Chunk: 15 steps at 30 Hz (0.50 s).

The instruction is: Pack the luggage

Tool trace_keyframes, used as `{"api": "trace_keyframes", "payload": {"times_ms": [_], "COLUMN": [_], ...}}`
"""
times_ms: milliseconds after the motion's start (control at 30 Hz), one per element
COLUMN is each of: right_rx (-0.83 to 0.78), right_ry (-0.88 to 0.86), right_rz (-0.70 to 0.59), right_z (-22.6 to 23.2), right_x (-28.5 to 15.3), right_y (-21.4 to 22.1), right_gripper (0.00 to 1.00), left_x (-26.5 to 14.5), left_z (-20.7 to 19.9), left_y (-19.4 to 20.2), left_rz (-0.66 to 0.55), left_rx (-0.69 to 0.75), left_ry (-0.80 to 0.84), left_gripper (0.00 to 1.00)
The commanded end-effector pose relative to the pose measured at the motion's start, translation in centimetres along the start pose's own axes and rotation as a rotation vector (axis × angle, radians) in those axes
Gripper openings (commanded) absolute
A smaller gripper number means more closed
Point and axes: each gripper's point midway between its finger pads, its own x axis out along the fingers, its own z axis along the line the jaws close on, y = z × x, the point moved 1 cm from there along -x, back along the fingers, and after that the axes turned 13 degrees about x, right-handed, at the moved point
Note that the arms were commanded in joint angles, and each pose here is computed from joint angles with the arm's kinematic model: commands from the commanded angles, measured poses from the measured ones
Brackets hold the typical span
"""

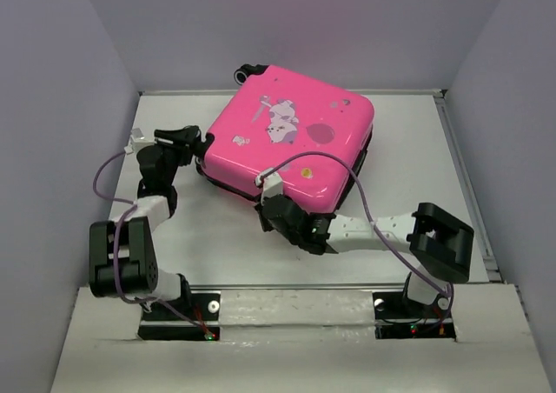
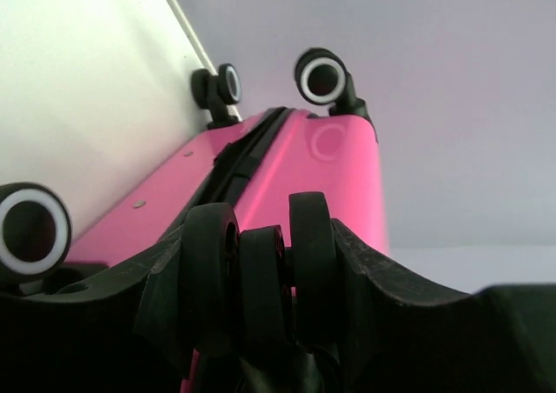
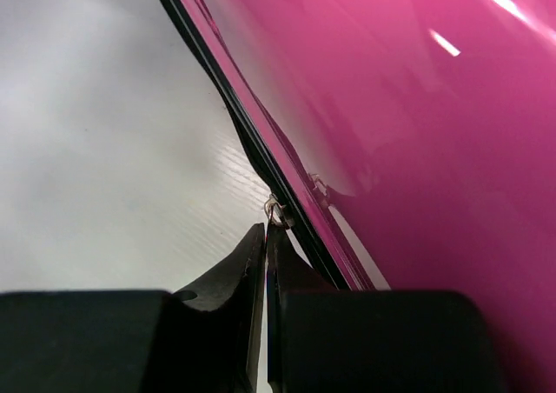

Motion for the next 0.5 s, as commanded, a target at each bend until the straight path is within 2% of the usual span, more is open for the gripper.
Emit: {"api": "trace_keyframes", "payload": {"times_ms": [0,67,133,167,233,267,333,367,400,433,467], "right_rx": [0.134,0.132,0.115,0.102,0.058,0.049,0.03,0.025,0.027,0.035,0.046], "right_ry": [-0.249,-0.247,-0.294,-0.321,-0.37,-0.39,-0.479,-0.488,-0.508,-0.511,-0.502], "right_rz": [-0.157,-0.157,-0.132,-0.124,-0.11,-0.101,-0.054,-0.007,0.025,0.022,0.031], "right_z": [5.0,3.9,3.8,4.1,4.6,4.9,6.0,5.4,5.6,5.1,4.3], "right_x": [0.5,0.6,0.4,0.2,0.0,-0.2,-0.9,-1.1,-1.7,-2.7,-3.3], "right_y": [-9.2,-9.8,-9.9,-9.8,-9.9,-9.8,-8.7,-6.8,-5.3,-5.1,-4.2], "right_gripper": [0.07,0.07,0.07,0.07,0.07,0.07,0.07,0.07,0.07,0.07,0.07], "left_x": [-6.1,-9.2,-10.8,-12.9,-14.7,-16.2,-17.3,-18.8,-19.1,-19.3,-19.6], "left_z": [-1.7,-2.6,-3.0,-4.0,-5.0,-5.8,-6.6,-7.8,-8.2,-7.7,-9.3], "left_y": [6.9,10.0,11.6,14.1,15.2,17.4,18.4,20.0,20.3,21.5,21.9], "left_rz": [0.159,0.203,0.201,0.259,0.248,0.308,0.302,0.354,0.343,0.378,0.382], "left_rx": [0.133,0.177,0.219,0.242,0.241,0.24,0.222,0.227,0.229,0.256,0.261], "left_ry": [0.176,0.227,0.224,0.265,0.283,0.32,0.323,0.36,0.356,0.324,0.348], "left_gripper": [0.06,0.06,0.06,0.06,0.06,0.06,0.06,0.06,0.06,0.06,0.06]}}
